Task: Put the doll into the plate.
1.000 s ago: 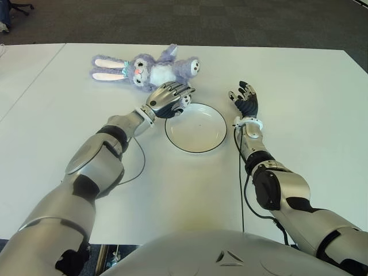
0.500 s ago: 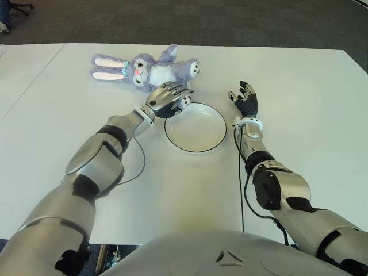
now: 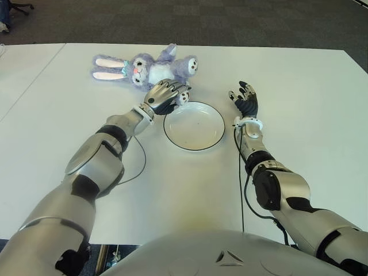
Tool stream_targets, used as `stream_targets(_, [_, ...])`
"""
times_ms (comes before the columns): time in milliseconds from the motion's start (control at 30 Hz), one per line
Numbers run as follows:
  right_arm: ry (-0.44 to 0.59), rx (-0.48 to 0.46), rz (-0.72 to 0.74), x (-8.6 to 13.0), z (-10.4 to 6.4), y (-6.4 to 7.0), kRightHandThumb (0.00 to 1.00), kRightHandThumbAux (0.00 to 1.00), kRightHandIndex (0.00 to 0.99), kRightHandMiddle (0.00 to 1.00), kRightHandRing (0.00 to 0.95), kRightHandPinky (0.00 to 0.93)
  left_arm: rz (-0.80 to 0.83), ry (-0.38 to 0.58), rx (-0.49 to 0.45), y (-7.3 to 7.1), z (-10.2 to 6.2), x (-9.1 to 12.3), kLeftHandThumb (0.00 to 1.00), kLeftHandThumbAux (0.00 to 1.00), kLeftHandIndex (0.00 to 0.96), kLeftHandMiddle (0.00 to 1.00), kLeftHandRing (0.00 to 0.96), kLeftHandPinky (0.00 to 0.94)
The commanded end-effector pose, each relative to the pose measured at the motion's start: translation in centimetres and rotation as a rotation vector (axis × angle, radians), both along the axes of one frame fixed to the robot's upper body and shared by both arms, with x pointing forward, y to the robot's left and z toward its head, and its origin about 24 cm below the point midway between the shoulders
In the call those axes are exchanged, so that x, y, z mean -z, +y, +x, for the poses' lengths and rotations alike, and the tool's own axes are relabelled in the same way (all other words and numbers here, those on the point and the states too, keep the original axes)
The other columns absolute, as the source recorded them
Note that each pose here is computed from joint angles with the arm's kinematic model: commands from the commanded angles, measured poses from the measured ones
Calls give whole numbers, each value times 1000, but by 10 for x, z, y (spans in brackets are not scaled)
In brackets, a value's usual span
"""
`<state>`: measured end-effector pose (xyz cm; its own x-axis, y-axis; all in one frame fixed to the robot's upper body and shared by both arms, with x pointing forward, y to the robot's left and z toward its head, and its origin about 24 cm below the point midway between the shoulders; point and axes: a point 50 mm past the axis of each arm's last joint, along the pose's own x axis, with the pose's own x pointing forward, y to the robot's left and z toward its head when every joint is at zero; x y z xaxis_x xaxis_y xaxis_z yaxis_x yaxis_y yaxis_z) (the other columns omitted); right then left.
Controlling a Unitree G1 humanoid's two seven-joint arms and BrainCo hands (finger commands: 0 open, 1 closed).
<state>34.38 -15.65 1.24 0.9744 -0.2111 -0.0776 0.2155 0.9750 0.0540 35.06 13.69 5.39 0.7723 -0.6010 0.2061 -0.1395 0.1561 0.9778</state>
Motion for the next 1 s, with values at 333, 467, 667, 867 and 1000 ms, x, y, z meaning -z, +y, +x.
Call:
stream_targets(333, [436,32,66,86,-64,-1,423,882,196,131,88,84,-49,50,-61,0,2,3,842,662,411,499,573,559])
stream_targets(467, [433,35,70,86,-64,-1,418,884,195,132,90,78,-56,53,-73,0,3,2,842,662,412,500,587,568])
stream_targets(667, [429,36,76,86,-64,-1,433,879,205,140,105,111,-86,63,-92,0,3,2,841,661,411,530,618,579])
stream_targets(867, [428,36,82,86,-64,-1,442,876,208,142,108,106,-99,61,-95,0,3,2,841,661,412,535,625,579])
stream_targets(1000, [428,38,87,86,-64,-1,455,873,215,144,110,112,-105,58,-96,0,3,1,840,661,413,538,626,582])
